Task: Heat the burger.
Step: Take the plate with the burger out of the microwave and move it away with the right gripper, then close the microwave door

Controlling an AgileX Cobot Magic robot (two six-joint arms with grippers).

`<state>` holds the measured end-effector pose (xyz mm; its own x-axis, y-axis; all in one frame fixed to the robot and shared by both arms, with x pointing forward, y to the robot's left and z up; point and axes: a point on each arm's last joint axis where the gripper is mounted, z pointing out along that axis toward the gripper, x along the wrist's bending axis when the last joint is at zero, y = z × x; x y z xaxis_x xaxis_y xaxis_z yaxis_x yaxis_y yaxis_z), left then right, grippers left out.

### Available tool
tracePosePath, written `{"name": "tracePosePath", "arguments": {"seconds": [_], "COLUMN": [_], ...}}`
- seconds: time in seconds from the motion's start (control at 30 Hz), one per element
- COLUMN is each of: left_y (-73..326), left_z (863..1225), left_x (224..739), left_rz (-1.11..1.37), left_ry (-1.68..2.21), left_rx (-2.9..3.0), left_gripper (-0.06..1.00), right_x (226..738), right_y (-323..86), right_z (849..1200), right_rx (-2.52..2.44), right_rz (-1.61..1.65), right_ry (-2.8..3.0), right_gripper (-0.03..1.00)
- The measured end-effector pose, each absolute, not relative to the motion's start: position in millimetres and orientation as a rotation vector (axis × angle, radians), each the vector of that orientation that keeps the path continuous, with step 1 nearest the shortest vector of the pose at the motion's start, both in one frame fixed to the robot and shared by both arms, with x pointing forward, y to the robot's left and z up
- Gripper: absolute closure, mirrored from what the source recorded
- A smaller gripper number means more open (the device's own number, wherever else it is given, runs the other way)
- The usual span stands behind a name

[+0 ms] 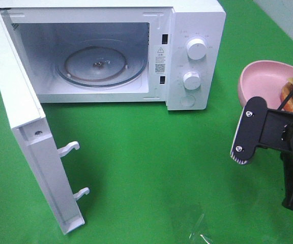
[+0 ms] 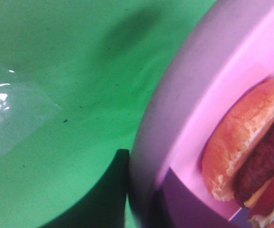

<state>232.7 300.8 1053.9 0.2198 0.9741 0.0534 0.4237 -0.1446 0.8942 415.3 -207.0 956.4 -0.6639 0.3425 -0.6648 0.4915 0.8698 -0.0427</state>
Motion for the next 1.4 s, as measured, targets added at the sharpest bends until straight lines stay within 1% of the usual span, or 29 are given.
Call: {"name": "tracePosePath", "arguments": {"seconds": [0.03, 0.07, 0.2, 0.5, 0.57, 0.6, 0.63, 0.67, 0.7, 0.73, 0.77, 0.8, 0.83, 0.87, 0.97, 1.0, 1.03, 1.1, 1.13, 1.17, 1.27, 1.3, 1.33, 1.37, 1.4], "left_y": [301, 301, 301, 301, 301, 301, 301, 301, 301, 301, 301, 301, 301, 301, 301, 301, 301, 301, 301, 301, 301, 301, 301, 301, 301], "left_z": [1054, 1054, 1054, 1054, 1054, 1054, 1054, 1054, 1054, 1054, 1054, 1054, 1054, 1054, 1054, 1054, 1054, 1054, 1054, 1054, 1054, 1054, 1054, 1054, 1054], "left_x": [233, 233, 233, 233, 233, 233, 233, 233, 233, 233, 233, 233, 233, 233, 233, 233, 233, 233, 233, 233, 233, 233, 233, 233, 233], "left_rz": [0.878, 0.878, 0.878, 0.878, 0.878, 0.878, 0.878, 0.878, 0.878, 0.878, 0.878, 0.878, 0.878, 0.878, 0.878, 0.878, 0.878, 0.878, 0.878, 0.878, 0.878, 0.878, 0.878, 0.878, 0.878], "left_ry": [1.316, 1.316, 1.316, 1.316, 1.316, 1.316, 1.316, 1.316, 1.316, 1.316, 1.316, 1.316, 1.316, 1.316, 1.316, 1.316, 1.316, 1.316, 1.316, 1.316, 1.316, 1.316, 1.316, 1.316, 1.316], "left_rx": [1.703, 1.703, 1.703, 1.703, 1.703, 1.703, 1.703, 1.703, 1.703, 1.703, 1.703, 1.703, 1.703, 1.703, 1.703, 1.703, 1.703, 1.703, 1.703, 1.703, 1.703, 1.703, 1.703, 1.703, 1.703], "left_gripper": [0.94, 0.94, 0.94, 0.94, 0.94, 0.94, 0.94, 0.94, 0.94, 0.94, 0.94, 0.94, 0.94, 0.94, 0.94, 0.94, 0.94, 0.94, 0.94, 0.94, 0.94, 0.94, 0.94, 0.94, 0.94], "right_x": [422, 422, 436, 443, 443, 443, 443, 443, 444, 444, 446, 446, 449, 455, 458, 465, 465, 476, 476, 482, 486, 493, 493, 502, 502], "right_y": [-211, -211, -227, -232, -232, -232, -232, -232, -232, -232, -230, -230, -226, -221, -218, -211, -211, -198, -198, -190, -186, -180, -180, -179, -179], "right_z": [947, 947, 928, 901, 896, 896, 895, 895, 896, 896, 897, 897, 900, 906, 909, 917, 917, 934, 934, 944, 950, 960, 960, 971, 971], "right_rx": [0.647, 0.647, 0.757, 0.79, 0.81, 0.81, 0.817, 0.817, 0.833, 0.833, 0.866, 0.866, 0.918, 0.989, 1.031, 1.112, 1.112, 1.253, 1.253, 1.305, 1.317, 1.357, 1.357, 1.418, 1.418], "right_rz": [-0.314, -0.314, -0.385, -0.468, -0.488, -0.488, -0.498, -0.498, -0.498, -0.498, -0.485, -0.485, -0.463, -0.431, -0.416, -0.392, -0.392, -0.36, -0.36, -0.324, -0.3, -0.257, -0.257, -0.209, -0.209], "right_ry": [2.369, 2.369, 2.403, 2.467, 2.468, 2.468, 2.46, 2.46, 2.455, 2.455, 2.451, 2.451, 2.441, 2.427, 2.418, 2.406, 2.406, 2.398, 2.398, 2.413, 2.421, 2.433, 2.433, 2.423, 2.423], "right_gripper": [0.87, 0.87, 0.87, 0.87, 0.82, 0.82, 0.76, 0.76, 0.68, 0.68, 0.6, 0.6, 0.51, 0.44, 0.42, 0.38, 0.38, 0.35, 0.35, 0.34, 0.34, 0.34, 0.34, 0.33, 0.33]}}
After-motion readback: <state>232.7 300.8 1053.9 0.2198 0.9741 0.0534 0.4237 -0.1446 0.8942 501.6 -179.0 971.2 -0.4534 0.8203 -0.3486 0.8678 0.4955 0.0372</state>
